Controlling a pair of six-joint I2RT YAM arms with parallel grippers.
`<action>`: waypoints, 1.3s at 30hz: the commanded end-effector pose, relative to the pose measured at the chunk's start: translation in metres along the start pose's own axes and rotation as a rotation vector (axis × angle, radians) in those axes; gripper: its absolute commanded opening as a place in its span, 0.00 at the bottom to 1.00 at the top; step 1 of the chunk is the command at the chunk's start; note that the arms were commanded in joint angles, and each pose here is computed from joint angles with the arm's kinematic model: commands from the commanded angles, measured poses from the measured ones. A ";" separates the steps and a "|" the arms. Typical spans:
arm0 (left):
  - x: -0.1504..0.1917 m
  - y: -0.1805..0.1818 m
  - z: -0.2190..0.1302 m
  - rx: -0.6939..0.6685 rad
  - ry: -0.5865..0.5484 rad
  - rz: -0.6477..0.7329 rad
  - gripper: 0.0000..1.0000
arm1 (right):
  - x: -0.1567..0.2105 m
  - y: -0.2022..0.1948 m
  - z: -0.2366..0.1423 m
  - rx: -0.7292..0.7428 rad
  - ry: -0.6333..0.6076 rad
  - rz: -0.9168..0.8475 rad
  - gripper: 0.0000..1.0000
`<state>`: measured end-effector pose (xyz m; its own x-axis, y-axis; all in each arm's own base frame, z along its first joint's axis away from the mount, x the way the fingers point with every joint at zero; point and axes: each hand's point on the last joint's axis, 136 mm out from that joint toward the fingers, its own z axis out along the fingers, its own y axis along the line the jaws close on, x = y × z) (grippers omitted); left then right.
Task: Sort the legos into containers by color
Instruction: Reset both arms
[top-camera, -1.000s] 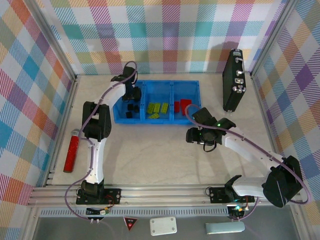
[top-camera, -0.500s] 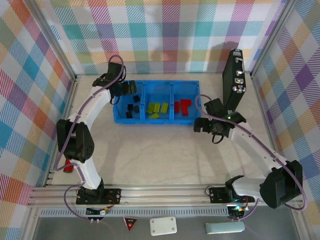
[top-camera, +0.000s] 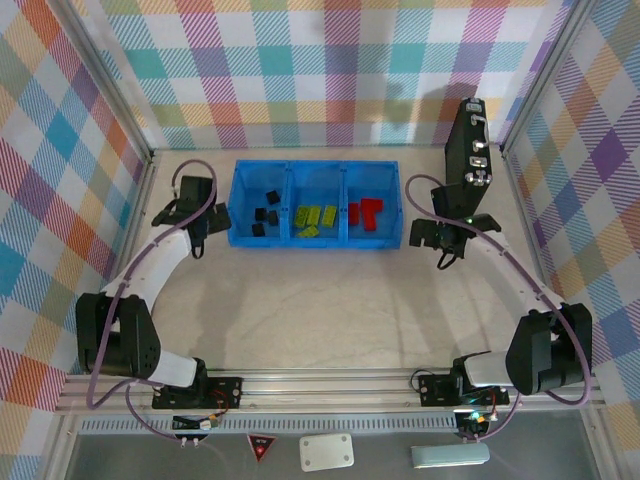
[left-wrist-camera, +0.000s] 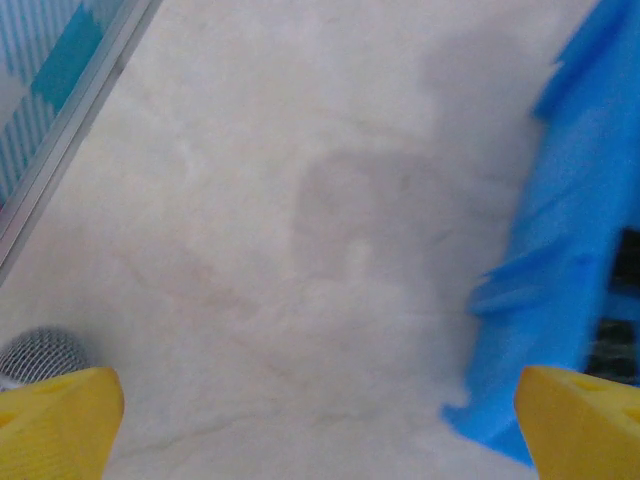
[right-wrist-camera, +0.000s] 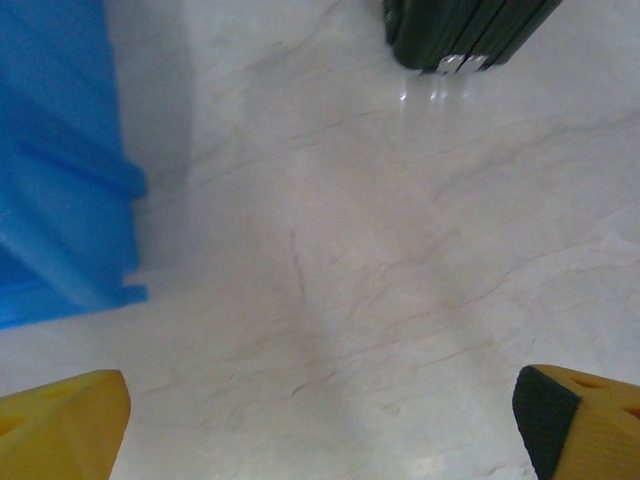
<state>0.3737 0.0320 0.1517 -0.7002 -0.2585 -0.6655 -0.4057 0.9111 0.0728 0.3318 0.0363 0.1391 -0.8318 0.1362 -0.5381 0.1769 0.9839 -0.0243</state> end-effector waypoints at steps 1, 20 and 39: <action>0.010 0.018 0.012 -0.035 -0.028 -0.060 1.00 | -0.016 -0.015 0.008 0.069 -0.118 -0.017 0.99; 0.022 -0.025 0.046 0.273 -0.379 -0.015 1.00 | -0.041 -0.016 0.051 0.023 -0.654 -0.094 0.99; 0.040 -0.058 0.054 0.387 -0.437 0.121 1.00 | -0.032 -0.016 0.076 -0.124 -0.646 -0.043 0.99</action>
<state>0.3916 -0.0099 0.0669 -0.4310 -0.0948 -0.8973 -0.0555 0.9954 -0.0785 0.3899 0.0120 0.0811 -0.3898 0.0133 -0.9208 0.0360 0.9994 -0.0009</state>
